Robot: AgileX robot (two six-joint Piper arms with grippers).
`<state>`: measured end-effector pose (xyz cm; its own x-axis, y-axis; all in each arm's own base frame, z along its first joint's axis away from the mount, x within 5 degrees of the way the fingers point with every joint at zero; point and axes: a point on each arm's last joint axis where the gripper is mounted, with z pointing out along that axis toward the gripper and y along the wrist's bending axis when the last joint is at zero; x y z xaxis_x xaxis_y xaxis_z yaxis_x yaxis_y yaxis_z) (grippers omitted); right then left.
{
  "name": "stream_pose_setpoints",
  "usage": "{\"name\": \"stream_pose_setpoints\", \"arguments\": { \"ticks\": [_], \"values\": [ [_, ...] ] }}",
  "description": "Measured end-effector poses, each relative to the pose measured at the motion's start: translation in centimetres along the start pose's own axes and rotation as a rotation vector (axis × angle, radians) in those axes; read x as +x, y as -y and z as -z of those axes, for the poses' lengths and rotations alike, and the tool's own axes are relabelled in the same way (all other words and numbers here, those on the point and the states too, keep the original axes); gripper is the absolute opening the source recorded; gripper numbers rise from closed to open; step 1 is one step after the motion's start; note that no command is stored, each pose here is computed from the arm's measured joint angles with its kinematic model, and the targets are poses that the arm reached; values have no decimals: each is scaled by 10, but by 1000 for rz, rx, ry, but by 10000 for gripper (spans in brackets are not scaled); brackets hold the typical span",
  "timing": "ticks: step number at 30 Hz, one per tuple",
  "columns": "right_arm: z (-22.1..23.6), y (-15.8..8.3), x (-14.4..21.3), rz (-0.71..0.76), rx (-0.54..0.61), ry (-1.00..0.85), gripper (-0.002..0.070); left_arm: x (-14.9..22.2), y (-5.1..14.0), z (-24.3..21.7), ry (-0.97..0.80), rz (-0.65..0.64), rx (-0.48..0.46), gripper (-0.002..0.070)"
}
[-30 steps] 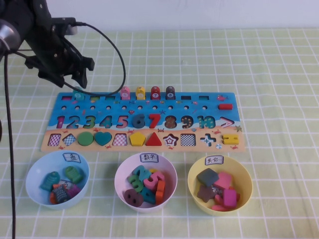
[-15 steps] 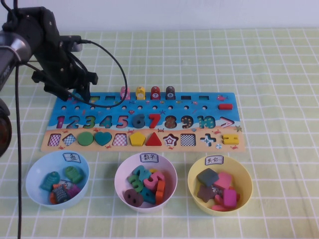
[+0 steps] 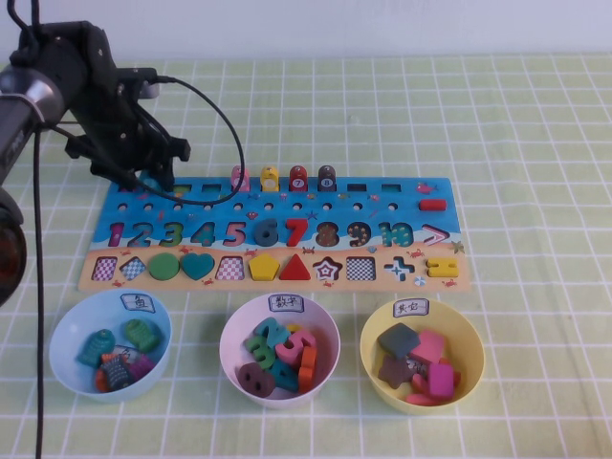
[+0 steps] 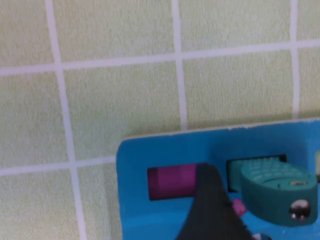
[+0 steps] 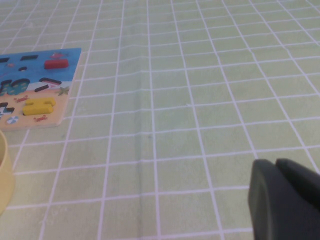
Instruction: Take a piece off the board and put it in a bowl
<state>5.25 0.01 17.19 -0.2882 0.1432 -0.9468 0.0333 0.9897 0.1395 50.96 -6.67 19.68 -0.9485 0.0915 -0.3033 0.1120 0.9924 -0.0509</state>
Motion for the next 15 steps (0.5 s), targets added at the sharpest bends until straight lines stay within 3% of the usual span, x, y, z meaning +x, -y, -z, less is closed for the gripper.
{"name": "stream_pose_setpoints", "arguments": {
  "ticks": [8, 15],
  "values": [
    [0, 0, 0, 0, 0, 0, -17, -1, 0, 0, 8, 0, 0, 189],
    [0, 0, 0, 0, 0, 0, -17, -1, 0, 1, 9, 0, 0, 191]
  ]
}}
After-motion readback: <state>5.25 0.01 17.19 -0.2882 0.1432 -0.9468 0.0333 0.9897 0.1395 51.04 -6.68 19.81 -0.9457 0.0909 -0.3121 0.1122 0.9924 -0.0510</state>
